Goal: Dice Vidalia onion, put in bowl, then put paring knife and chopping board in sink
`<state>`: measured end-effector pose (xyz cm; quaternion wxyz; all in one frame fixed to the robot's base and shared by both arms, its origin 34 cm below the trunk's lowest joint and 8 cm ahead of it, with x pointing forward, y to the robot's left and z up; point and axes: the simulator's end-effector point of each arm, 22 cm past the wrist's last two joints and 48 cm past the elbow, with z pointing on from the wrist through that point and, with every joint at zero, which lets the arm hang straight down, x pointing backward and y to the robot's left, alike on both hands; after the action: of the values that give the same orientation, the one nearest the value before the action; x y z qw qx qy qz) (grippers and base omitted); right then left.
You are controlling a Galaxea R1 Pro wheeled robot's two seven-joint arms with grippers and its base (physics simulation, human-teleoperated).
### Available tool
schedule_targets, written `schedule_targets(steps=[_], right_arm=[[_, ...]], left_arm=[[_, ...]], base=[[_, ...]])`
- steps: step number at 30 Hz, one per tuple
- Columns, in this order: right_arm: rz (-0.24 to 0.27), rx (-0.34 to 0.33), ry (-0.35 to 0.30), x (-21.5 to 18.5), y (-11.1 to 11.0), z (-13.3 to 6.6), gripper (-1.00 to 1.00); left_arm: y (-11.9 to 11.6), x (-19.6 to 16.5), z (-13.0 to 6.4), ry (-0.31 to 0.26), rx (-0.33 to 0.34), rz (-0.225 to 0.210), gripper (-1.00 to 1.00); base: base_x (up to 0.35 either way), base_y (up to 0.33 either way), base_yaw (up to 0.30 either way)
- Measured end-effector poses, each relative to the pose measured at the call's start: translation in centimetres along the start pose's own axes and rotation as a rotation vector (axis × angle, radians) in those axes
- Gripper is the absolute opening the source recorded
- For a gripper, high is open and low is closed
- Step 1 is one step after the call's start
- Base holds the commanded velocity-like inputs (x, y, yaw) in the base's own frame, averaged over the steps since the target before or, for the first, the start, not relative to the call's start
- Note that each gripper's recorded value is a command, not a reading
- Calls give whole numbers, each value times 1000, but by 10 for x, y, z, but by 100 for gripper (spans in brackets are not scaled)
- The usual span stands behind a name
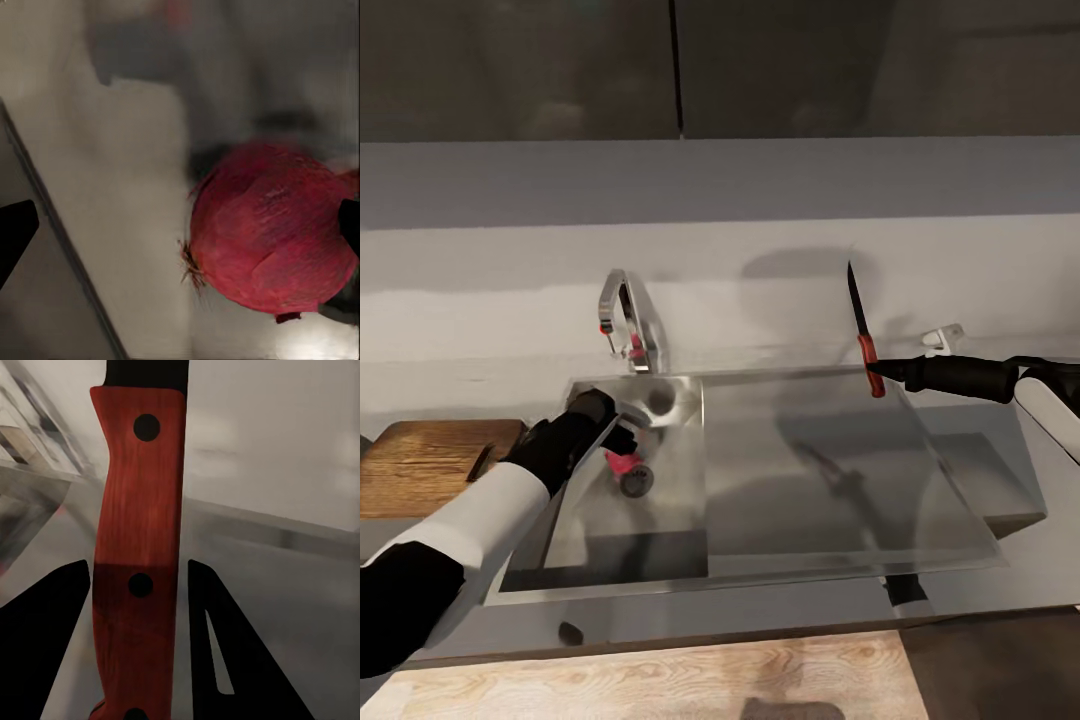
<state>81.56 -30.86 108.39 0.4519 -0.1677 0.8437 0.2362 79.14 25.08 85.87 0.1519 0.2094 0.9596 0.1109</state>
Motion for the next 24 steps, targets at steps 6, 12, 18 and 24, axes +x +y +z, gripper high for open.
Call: schedule_targets(steps=[6, 12, 18, 24], right_arm=[[0, 0, 0, 0, 0, 0, -100], [0, 0, 1, 0, 0, 1, -100], [0, 0, 1, 0, 0, 1, -100], [0, 0, 1, 0, 0, 1, -100]], left_arm=[[-10, 6, 4, 18, 22, 33, 100], [-6, 8, 5, 21, 11, 44, 100], [-5, 8, 5, 22, 5, 47, 100], [-9, 8, 5, 21, 16, 52, 100]], base=[[0, 0, 0], [0, 0, 0], [0, 0, 0], [0, 0, 0]])
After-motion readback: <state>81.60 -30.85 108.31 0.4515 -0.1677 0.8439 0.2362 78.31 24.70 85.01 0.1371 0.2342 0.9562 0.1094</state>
